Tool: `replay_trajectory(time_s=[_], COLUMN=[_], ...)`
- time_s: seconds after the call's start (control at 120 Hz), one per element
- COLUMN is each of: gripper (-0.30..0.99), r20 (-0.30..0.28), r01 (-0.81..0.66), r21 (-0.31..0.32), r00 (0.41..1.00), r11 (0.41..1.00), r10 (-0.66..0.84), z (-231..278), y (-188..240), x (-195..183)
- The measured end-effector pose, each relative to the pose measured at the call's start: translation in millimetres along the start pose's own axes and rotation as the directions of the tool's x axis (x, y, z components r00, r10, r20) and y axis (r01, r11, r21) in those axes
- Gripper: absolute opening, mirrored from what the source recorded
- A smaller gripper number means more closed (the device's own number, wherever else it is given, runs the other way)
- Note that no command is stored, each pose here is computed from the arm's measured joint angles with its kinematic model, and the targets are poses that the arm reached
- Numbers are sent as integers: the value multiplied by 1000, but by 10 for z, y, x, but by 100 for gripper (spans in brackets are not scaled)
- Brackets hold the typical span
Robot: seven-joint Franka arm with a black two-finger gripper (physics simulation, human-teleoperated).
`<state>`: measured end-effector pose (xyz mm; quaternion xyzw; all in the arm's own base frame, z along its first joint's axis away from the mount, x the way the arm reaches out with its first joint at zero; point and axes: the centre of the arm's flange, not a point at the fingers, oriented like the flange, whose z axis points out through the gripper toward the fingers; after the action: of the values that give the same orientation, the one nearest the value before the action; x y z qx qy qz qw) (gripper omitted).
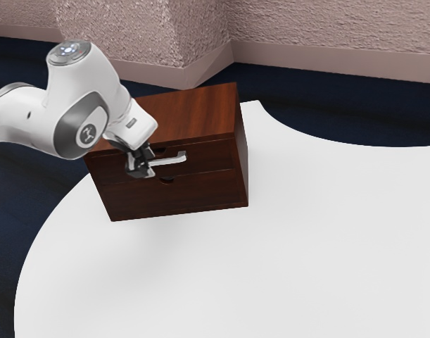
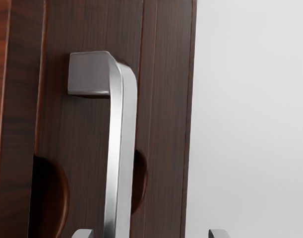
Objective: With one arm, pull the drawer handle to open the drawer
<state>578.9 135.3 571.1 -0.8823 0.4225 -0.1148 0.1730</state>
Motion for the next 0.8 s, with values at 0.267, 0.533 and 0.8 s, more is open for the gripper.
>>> replay_trajectory(time_s=[0.267,0.533,0.8], gripper=[27,21,12], r20=[0,-4,-21], r01=[0,7,25], r21=[-9,-10,-16], r00=[1000,1000,999], r11=[1000,1000,1000], r10=[0,-7,-25], z=[88,97,38], y=[11,7,25], x=[53,46,14])
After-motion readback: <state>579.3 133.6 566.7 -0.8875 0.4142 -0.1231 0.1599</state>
